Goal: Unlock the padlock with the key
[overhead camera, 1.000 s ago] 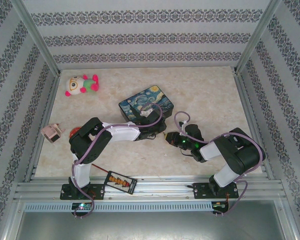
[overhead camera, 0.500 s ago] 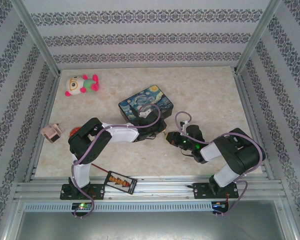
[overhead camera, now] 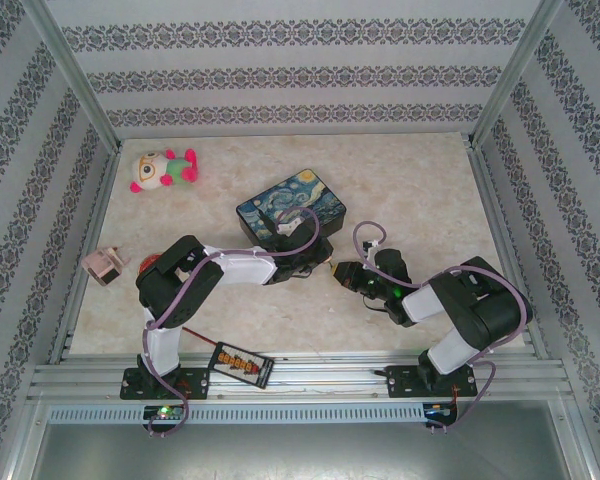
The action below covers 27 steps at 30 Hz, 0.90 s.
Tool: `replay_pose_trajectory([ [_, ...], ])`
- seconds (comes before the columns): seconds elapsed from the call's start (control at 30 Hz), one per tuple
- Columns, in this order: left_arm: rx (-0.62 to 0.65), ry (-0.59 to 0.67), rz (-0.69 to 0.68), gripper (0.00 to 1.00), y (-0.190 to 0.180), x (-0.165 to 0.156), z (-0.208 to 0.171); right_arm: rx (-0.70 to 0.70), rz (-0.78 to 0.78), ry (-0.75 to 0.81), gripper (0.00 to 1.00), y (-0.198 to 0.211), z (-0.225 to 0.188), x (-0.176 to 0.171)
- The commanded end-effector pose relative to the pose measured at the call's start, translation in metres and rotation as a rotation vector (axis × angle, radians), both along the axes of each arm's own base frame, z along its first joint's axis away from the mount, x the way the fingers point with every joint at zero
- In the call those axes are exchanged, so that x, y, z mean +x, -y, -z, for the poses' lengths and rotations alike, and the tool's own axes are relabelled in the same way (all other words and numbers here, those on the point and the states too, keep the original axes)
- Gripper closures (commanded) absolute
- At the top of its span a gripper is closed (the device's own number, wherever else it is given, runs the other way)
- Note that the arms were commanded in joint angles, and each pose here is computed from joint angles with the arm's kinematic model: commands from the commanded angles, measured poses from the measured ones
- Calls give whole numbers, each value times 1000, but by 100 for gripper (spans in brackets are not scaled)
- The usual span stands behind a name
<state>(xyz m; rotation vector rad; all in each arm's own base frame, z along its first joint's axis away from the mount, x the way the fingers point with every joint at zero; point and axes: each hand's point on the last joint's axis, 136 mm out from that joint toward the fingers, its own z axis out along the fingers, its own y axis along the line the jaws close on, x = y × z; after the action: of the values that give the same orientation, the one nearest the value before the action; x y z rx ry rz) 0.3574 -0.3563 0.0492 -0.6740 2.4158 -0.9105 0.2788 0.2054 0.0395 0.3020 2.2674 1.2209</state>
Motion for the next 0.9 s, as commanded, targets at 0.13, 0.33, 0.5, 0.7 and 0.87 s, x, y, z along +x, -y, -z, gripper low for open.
replay_pose_trajectory([
  [0.13, -98, -86, 41, 95, 15, -17, 5, 96, 12, 133, 100, -7, -40, 21],
  [0.33, -117, -86, 90, 95, 21, -21, 3, 164, -53, 136, 100, -14, -52, 28],
  [0.5, -122, -85, 115, 95, 22, -26, 1, 220, -74, 129, 100, -15, -56, 32],
  [0.7, -127, -86, 109, 95, 19, -27, 0, 261, -53, 129, 100, -7, -58, 37],
  [0.87, -135, -84, 109, 95, 19, -27, -1, 299, -39, 126, 100, -2, -61, 38],
])
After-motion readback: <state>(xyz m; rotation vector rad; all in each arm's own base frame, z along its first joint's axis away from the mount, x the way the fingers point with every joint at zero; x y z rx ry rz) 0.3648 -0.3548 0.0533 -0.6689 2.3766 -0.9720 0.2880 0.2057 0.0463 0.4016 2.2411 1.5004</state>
